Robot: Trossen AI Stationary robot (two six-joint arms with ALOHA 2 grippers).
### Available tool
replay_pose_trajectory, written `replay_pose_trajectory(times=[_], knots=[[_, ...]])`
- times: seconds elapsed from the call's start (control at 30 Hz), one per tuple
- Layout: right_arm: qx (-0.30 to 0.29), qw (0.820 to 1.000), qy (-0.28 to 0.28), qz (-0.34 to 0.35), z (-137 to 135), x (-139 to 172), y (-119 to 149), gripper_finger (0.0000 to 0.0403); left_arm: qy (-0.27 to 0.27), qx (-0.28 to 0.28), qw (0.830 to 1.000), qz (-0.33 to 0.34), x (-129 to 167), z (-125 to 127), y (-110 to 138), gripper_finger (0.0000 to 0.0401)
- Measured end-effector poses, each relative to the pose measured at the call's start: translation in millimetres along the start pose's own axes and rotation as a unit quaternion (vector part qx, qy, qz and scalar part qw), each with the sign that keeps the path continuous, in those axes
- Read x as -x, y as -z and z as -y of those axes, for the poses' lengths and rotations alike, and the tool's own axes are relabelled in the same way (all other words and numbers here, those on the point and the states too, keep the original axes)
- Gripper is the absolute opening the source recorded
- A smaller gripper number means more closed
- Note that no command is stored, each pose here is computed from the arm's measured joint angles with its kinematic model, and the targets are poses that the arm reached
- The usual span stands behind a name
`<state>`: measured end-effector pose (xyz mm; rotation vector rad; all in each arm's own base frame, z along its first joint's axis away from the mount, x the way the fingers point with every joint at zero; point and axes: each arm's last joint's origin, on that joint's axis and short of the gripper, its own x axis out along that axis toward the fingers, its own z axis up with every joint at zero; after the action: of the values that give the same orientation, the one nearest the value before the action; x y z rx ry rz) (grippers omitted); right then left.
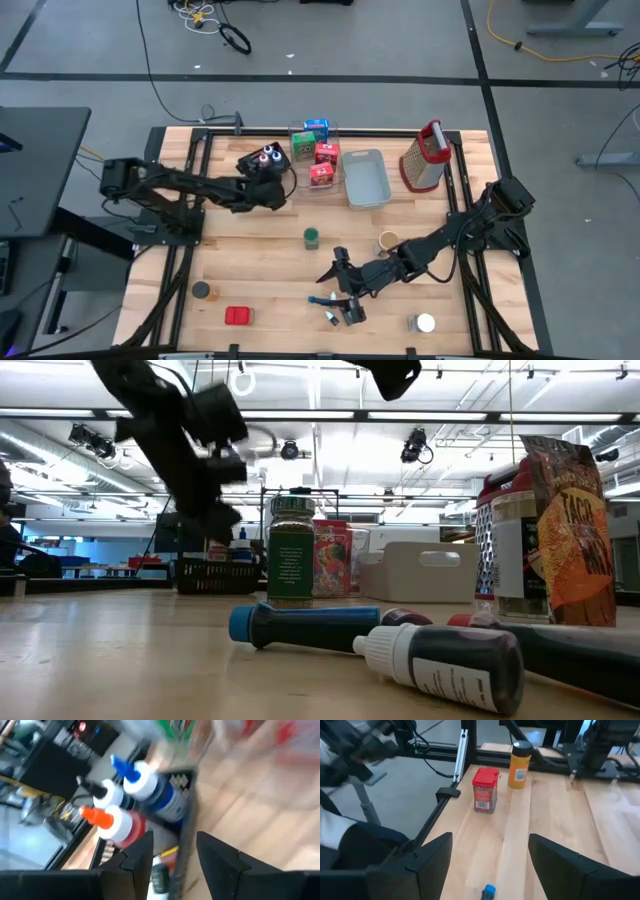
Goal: Pick & Place Kitchen Items
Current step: Put the small blue food coloring bottle into the black bin
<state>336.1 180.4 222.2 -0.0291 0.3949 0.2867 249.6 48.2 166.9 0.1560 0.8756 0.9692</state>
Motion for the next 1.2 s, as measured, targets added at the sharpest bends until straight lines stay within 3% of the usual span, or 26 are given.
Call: replay_pose_trajectory(times=[0.23, 0.4, 0.5, 0.63, 0.73, 0.87, 1.07, 1.2], knots=[[-0.008, 0.999, 0.022, -0.043, -3, -8, 16, 0.0272, 0.080, 0.081, 0.989, 0.094, 58, -13, -14, 0.0146], [-0.007, 0.995, 0.062, -0.078, -1, -26, 42, 0.0271, 0.199, 0.105, 0.964, 0.143, 94, -20, -17, 0.0143], [-0.008, 0.993, 0.068, -0.100, -1, -32, 53, 0.0265, 0.233, 0.123, 0.949, 0.173, 110, -24, -19, 0.0143], [-0.066, 0.988, 0.062, -0.123, 0, -33, 60, 0.0243, 0.276, 0.164, 0.925, 0.201, 124, -24, -23, 0.0143], [-0.086, 0.983, 0.066, -0.145, 1, -32, 64, 0.0228, 0.300, 0.163, 0.914, 0.221, 132, -22, -26, 0.0143], [-0.099, 0.986, 0.061, -0.123, -4, -37, 63, 0.0222, 0.325, 0.160, 0.904, 0.226, 138, -18, -24, 0.0143], [-0.083, 0.983, 0.066, -0.148, -20, -63, 69, 0.0221, 0.347, 0.153, 0.897, 0.227, 147, -13, -20, 0.0143], [-0.046, 0.973, 0.105, -0.202, -25, -75, 76, 0.0221, 0.361, 0.153, 0.892, 0.225, 152, -11, -17, 0.0143]])
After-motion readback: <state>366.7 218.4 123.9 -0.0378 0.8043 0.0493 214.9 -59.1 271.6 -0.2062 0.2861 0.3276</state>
